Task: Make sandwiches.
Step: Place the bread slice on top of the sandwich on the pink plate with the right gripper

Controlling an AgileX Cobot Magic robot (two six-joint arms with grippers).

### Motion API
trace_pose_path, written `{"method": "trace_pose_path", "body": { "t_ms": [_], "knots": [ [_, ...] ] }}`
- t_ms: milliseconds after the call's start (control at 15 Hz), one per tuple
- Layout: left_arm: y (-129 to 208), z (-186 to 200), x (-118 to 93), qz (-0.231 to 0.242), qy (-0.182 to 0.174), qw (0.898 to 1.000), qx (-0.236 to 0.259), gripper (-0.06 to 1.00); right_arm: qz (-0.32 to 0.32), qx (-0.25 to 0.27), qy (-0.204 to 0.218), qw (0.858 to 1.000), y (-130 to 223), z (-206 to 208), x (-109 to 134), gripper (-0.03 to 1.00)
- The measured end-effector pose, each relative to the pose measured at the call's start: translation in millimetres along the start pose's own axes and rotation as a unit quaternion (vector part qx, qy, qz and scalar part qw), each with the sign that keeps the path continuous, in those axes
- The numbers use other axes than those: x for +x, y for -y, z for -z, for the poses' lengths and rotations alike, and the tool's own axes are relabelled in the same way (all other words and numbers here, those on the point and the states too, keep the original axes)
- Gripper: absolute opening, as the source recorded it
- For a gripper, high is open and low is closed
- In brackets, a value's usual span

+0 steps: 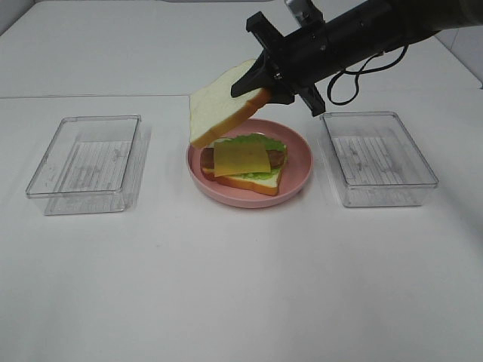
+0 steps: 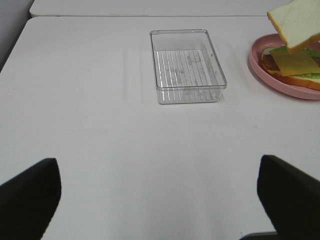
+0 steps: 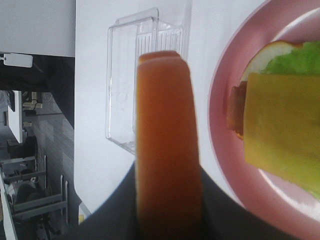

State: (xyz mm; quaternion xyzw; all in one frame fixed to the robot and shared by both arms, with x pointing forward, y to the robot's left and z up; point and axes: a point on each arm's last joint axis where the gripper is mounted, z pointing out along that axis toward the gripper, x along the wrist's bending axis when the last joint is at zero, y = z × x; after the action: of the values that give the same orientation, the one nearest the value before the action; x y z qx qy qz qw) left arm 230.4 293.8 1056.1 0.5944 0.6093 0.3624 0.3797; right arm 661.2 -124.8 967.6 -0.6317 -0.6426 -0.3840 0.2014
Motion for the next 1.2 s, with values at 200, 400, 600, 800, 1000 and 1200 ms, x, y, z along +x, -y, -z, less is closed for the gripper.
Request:
{"method": "trace_pose_path", "body": {
  "t_ms": [200,400,600,800,1000,1200],
  "knots": [
    [0,0,0,0.0,0.0,1.0,0.0,0.99,-0.025,-0.007,0.01,1.0,-10,-19,-16,0.23],
    [0,0,0,0.0,0.0,1.0,0.0,0.99,-0.039,-0.001,0.018,0.999,-8,-29,-28,0.23],
    [0,0,0,0.0,0.0,1.0,0.0,0.99,-0.049,0.007,0.023,0.999,-6,-37,-37,0.23],
    [0,0,0,0.0,0.0,1.0,0.0,0.99,-0.053,0.01,0.03,0.998,-5,-39,-40,0.23],
    [0,0,0,0.0,0.0,1.0,0.0,0.99,-0.054,0.015,0.051,0.997,-4,-38,-44,0.23],
    [0,0,0,0.0,0.0,1.0,0.0,0.99,-0.058,0.019,0.061,0.996,-3,-38,-46,0.23]
  ]
}}
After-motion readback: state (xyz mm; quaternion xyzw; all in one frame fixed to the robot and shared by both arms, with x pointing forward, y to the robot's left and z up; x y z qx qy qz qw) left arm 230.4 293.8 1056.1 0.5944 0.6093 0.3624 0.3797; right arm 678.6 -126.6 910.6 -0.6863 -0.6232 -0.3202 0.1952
